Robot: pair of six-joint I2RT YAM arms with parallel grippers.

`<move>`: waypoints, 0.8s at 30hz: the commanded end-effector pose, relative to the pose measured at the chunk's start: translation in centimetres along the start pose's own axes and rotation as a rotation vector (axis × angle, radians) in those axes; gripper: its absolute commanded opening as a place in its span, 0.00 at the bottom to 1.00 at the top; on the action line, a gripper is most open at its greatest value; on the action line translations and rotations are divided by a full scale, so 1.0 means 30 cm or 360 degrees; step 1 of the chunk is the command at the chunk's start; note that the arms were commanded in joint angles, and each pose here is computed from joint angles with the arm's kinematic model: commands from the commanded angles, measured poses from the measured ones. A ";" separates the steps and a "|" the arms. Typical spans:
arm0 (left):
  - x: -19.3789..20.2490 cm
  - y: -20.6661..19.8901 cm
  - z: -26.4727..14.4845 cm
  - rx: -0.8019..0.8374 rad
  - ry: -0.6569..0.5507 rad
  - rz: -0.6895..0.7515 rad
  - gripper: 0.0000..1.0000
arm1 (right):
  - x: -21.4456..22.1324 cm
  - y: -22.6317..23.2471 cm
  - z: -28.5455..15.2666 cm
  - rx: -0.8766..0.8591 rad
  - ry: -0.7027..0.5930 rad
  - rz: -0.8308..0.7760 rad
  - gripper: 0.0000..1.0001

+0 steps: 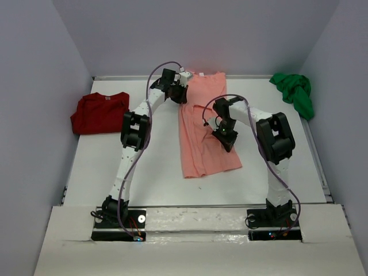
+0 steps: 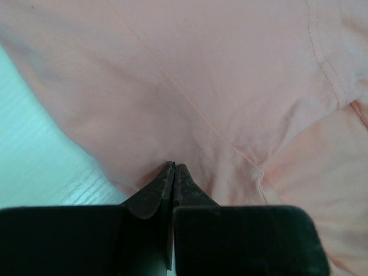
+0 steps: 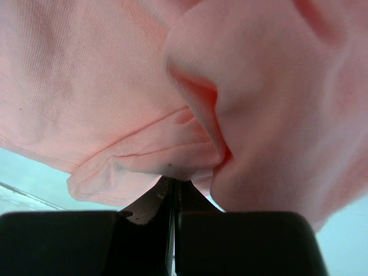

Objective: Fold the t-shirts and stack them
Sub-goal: Fold the tshirt

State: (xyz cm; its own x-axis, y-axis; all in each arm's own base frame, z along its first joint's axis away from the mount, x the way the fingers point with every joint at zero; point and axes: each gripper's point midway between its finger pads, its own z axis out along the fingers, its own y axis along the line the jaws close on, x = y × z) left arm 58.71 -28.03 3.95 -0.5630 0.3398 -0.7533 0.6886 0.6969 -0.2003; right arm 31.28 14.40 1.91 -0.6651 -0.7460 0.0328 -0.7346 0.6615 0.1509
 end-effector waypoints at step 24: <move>0.341 -0.679 -0.827 0.0508 -0.0122 0.0110 0.28 | 0.206 0.079 -0.204 0.0326 -0.0529 0.0358 0.61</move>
State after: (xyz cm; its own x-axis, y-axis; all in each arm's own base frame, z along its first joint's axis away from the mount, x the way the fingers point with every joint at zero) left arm 28.59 -22.56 11.61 -0.5754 0.4171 -0.7035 0.7971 0.4788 -0.3680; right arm 24.01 10.07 6.45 -0.7740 -0.6154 -0.1494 -0.6226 0.7825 0.0024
